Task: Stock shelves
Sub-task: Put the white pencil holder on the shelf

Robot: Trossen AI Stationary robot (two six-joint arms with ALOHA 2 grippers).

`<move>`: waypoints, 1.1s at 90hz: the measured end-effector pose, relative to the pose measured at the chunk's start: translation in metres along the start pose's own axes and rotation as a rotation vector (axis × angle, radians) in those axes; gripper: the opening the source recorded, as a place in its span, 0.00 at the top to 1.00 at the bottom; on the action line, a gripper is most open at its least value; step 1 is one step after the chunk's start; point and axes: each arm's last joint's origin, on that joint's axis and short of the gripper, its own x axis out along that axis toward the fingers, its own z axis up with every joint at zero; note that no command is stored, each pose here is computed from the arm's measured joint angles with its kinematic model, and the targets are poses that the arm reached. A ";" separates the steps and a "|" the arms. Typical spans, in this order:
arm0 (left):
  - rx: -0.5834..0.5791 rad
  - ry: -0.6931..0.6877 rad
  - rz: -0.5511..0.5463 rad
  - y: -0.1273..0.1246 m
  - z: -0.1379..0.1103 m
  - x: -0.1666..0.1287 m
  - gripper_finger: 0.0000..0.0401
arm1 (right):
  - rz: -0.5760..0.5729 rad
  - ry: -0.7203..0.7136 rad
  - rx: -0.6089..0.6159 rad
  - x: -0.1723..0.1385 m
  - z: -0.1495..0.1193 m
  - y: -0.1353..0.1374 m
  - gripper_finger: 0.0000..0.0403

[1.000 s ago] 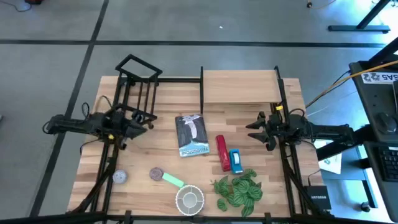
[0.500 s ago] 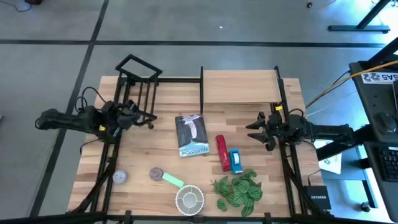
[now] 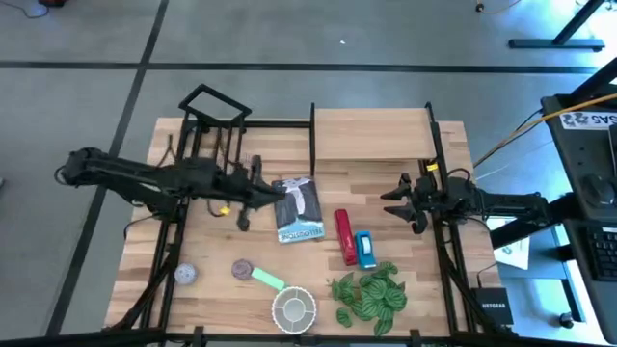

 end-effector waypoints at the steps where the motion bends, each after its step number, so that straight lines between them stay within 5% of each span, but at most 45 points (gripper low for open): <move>1: -0.006 0.008 0.000 0.000 -0.002 0.002 1.00 | 0.000 0.000 0.000 0.000 0.000 0.000 0.55; 17: -0.098 0.097 0.011 0.000 -0.023 0.020 1.00 | 0.000 0.000 0.000 0.000 0.000 0.000 0.55; 31: -0.027 0.158 -0.049 -0.019 -0.035 0.027 0.98 | 0.000 -0.001 0.000 0.000 0.000 0.000 0.55; 63: 0.043 0.555 -0.098 -0.089 -0.033 0.043 0.66 | 0.000 0.000 0.000 0.000 0.000 0.000 0.55; 99: -0.203 0.741 -0.070 -0.138 -0.083 0.056 0.51 | 0.000 0.000 0.000 0.000 0.000 0.000 0.55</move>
